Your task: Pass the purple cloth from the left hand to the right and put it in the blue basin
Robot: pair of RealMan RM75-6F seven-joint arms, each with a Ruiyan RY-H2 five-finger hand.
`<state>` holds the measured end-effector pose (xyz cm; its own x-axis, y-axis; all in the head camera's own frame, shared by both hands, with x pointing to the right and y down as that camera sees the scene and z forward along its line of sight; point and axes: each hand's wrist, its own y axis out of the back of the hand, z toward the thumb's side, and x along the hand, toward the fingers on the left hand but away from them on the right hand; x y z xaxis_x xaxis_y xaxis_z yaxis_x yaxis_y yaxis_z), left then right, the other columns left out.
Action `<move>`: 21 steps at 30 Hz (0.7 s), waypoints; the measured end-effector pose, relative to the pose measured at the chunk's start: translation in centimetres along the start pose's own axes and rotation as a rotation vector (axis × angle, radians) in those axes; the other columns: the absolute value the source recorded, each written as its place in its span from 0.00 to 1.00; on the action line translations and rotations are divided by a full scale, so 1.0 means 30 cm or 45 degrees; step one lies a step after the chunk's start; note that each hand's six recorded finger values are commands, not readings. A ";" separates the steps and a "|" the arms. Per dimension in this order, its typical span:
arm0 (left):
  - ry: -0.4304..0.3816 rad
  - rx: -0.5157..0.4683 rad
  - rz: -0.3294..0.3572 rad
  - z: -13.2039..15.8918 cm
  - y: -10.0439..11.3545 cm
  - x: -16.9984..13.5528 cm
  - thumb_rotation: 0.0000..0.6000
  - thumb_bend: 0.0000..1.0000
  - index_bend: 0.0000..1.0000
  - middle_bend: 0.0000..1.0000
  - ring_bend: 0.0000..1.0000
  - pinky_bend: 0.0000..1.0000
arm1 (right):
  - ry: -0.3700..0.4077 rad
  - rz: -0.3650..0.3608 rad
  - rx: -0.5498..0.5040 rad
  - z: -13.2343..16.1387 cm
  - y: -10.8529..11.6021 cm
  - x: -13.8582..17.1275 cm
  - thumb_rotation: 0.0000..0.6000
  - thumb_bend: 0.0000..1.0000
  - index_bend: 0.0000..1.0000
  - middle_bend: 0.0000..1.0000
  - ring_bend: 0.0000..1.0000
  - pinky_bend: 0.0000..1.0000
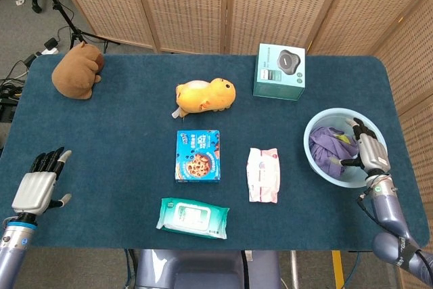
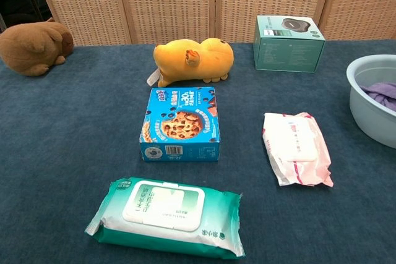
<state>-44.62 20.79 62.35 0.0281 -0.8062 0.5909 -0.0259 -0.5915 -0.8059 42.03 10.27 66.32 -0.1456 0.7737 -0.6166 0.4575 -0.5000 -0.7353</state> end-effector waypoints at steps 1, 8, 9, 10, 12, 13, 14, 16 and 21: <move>0.000 -0.001 0.002 0.000 0.001 0.000 1.00 0.21 0.00 0.00 0.00 0.00 | 0.003 -0.005 -0.003 0.003 0.004 0.002 1.00 0.00 0.06 0.00 0.00 0.00; 0.002 -0.012 0.020 -0.003 0.011 -0.001 1.00 0.21 0.00 0.00 0.00 0.00 | 0.060 -0.069 -0.017 0.036 0.065 0.037 1.00 0.00 0.00 0.00 0.00 0.00; 0.001 -0.016 0.025 -0.002 0.013 -0.001 1.00 0.20 0.00 0.00 0.00 0.00 | 0.075 -0.084 -0.010 0.041 0.077 0.046 1.00 0.00 0.00 0.00 0.00 0.00; -0.001 -0.025 0.035 -0.001 0.018 -0.001 1.00 0.20 0.00 0.00 0.00 0.00 | 0.091 -0.103 -0.001 0.046 0.089 0.055 1.00 0.00 0.00 0.00 0.00 0.00; -0.005 -0.039 0.050 0.002 0.023 -0.001 1.00 0.19 0.00 0.00 0.00 0.00 | 0.127 -0.161 0.038 0.049 0.118 0.083 1.00 0.00 0.00 0.00 0.00 0.00; -0.011 -0.051 0.065 0.004 0.028 -0.002 1.00 0.18 0.00 0.00 0.00 0.00 | 0.143 -0.194 0.064 0.048 0.130 0.099 1.00 0.00 0.00 0.00 0.00 0.00; -0.015 -0.056 0.078 0.004 0.031 -0.002 1.00 0.18 0.00 0.00 0.00 0.00 | 0.165 -0.243 0.106 0.046 0.147 0.122 1.00 0.00 0.00 0.00 0.00 0.00; -0.025 -0.063 0.106 0.005 0.036 -0.001 1.00 0.17 0.00 0.00 0.00 0.00 | 0.195 -0.327 0.190 0.040 0.171 0.161 1.00 0.00 0.00 0.00 0.00 0.00; -0.038 -0.064 0.145 0.007 0.041 -0.002 1.00 0.16 0.00 0.00 0.00 0.00 | 0.281 -0.534 0.483 0.032 0.173 0.296 1.00 0.00 0.00 0.00 0.00 0.00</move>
<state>-44.45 20.11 61.31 0.0523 -0.8680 0.4939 -0.0804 -0.4966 -0.8642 42.26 14.17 56.77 -0.0417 0.9770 -0.2093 0.0501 -0.2071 -0.9770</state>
